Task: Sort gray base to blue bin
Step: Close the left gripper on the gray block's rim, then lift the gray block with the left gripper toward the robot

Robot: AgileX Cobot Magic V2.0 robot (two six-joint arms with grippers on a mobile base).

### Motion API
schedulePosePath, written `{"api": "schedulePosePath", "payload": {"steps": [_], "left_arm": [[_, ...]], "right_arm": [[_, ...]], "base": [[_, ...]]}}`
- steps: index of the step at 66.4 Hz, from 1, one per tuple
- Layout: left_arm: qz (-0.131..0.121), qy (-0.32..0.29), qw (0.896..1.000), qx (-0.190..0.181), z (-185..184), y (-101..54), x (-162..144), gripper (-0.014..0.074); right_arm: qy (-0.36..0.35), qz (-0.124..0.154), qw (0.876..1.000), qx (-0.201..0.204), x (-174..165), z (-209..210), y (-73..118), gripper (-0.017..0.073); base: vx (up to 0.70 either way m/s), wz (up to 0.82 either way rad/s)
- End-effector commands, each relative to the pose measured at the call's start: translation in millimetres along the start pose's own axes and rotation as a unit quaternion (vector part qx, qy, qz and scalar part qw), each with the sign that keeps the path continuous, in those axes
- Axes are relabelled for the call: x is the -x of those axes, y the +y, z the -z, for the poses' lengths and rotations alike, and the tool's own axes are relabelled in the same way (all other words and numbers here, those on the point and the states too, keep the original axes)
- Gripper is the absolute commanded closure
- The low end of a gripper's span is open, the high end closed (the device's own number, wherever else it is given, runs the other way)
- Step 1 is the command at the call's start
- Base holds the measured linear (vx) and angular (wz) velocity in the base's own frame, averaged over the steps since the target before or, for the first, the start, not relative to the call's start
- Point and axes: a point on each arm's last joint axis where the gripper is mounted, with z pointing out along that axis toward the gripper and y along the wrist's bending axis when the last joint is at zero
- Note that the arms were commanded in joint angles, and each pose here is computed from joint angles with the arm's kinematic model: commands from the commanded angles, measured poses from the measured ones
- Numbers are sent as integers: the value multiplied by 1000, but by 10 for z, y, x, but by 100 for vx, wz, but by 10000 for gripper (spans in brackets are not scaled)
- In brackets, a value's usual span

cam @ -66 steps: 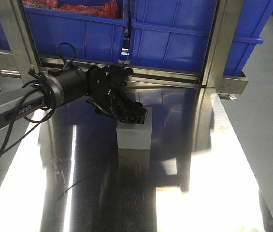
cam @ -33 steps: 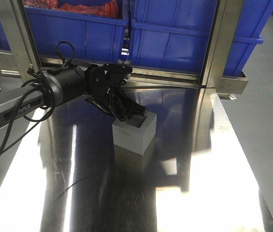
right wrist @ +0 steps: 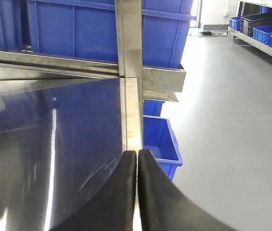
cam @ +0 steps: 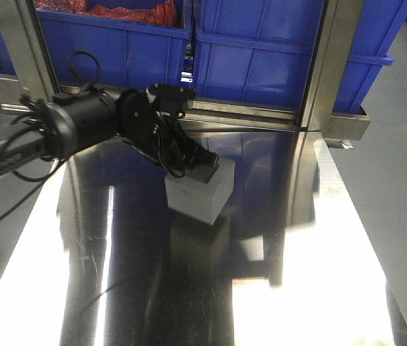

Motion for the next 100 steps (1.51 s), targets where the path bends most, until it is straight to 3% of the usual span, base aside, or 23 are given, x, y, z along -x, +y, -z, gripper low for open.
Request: {"api": "schedulePosePath", "payload": {"steps": [1,15,25,38,57,62,72,82,100], "left_arm": [[-2,-142,990,-22,681,-153,293,600],[3,-210,977,-21,1116,-108,-42,600],[6,-278,960,-23,1527,-73,-310,600],[7,-316,948,-26,1981,-22,-762,600],[7,-389,920,-37,2571,34,-1337,600],[9,-402,915,-40,2650,54,-1487,600],[20,-461,886,-52,2882,100,-1800,600],[19,-494,867,-59,3022,132,-2050,600],[15,-521,851,-66,3192,140,-2208,600]], "right_arm": [[-26,9,1000,-2,51,-13,-2,564],[-26,9,1000,-2,51,-13,-2,564],[-26,9,1000,-2,51,-13,-2,564],[-26,9,1000,-2,51,-13,-2,564],[-26,9,1000,-2,51,-13,-2,564],[-26,9,1000,-2,51,-13,-2,564],[-26,9,1000,-2,51,-13,-2,564],[-26,9,1000,-2,51,-13,-2,564],[-26,9,1000,-2,51,-13,-2,564]], "base": [[0,0],[0,0],[0,0],[0,0],[0,0],[0,0],[0,0],[0,0],[0,0]]}}
